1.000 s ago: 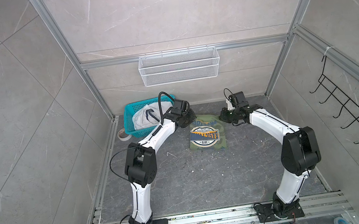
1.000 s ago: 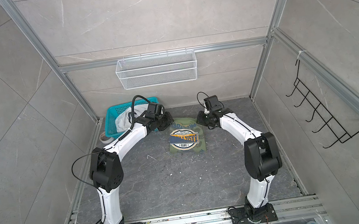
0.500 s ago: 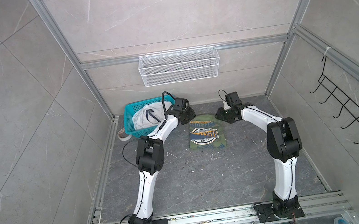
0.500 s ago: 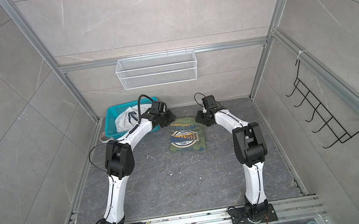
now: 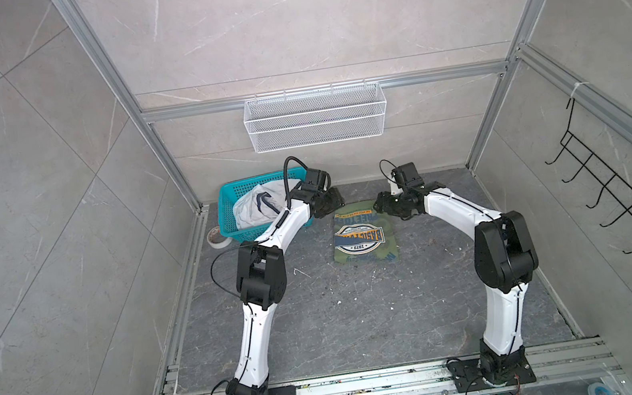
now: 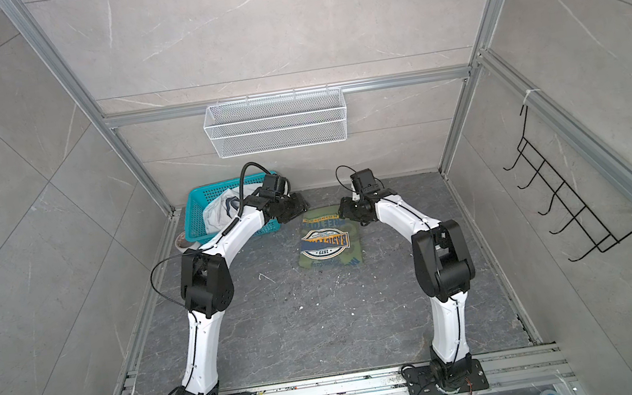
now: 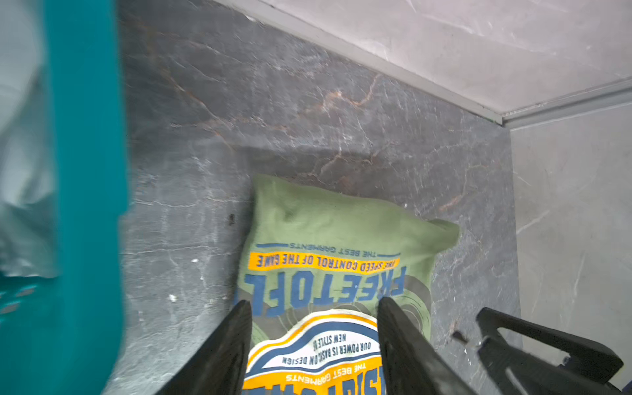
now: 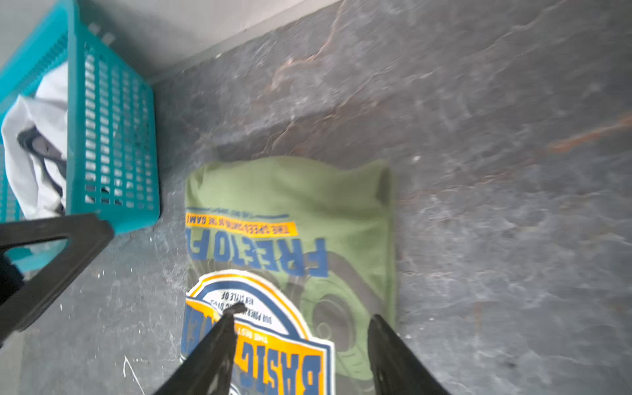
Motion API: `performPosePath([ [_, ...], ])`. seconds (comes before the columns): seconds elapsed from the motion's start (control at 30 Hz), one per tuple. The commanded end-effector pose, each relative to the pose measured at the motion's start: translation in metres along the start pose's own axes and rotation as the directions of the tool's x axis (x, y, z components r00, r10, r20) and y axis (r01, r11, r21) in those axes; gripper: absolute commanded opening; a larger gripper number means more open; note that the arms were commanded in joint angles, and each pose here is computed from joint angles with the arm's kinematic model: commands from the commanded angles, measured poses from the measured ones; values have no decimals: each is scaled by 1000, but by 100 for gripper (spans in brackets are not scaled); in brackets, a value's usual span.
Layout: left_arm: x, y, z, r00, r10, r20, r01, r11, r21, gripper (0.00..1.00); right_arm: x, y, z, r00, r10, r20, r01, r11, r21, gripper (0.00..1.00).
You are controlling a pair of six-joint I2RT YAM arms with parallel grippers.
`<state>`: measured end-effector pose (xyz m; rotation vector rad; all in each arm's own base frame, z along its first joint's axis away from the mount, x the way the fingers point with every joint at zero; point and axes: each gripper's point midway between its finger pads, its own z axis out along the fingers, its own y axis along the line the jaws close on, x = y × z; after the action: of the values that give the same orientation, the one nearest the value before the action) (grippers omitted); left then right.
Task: Fold and stack the tank tops
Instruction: 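Lift the folded end and fold it over the straps away from the robot, then lower the folded bundle and release it with both grippers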
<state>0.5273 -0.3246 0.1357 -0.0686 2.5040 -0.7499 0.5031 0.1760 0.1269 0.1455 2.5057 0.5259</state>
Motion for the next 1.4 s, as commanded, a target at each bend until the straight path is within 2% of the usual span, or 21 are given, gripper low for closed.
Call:
performPosePath([
  [0.0,14,-14,23,998,50,-31,-48,997,60,58,-1,6,20,1000,-27,-7,27,1000,-12,60],
  [0.43,7,10,107,999,35,-1,-34,998,50,57,-10,-44,96,994,49,-101,-38,994,107,52],
  [0.63,-1,16,109,1000,27,15,-28,998,50,59,-14,-60,105,991,59,-123,-39,986,164,53],
  [0.8,-19,-4,73,998,55,39,-57,997,54,68,-32,-51,82,995,35,-90,-20,987,159,63],
  [1.03,-49,-53,-25,989,106,107,-116,988,102,78,-41,-15,26,999,-40,-34,44,992,120,74],
  [1.13,-43,-59,-65,984,127,122,-139,986,97,81,-25,2,7,995,-87,-38,90,992,85,77],
  [1.23,-22,-40,-90,984,136,116,-141,989,40,84,1,19,-6,986,-159,-55,163,983,79,81],
  [1.37,10,-14,-129,979,125,158,-129,992,10,87,44,34,-6,955,-262,-137,278,954,116,88],
])
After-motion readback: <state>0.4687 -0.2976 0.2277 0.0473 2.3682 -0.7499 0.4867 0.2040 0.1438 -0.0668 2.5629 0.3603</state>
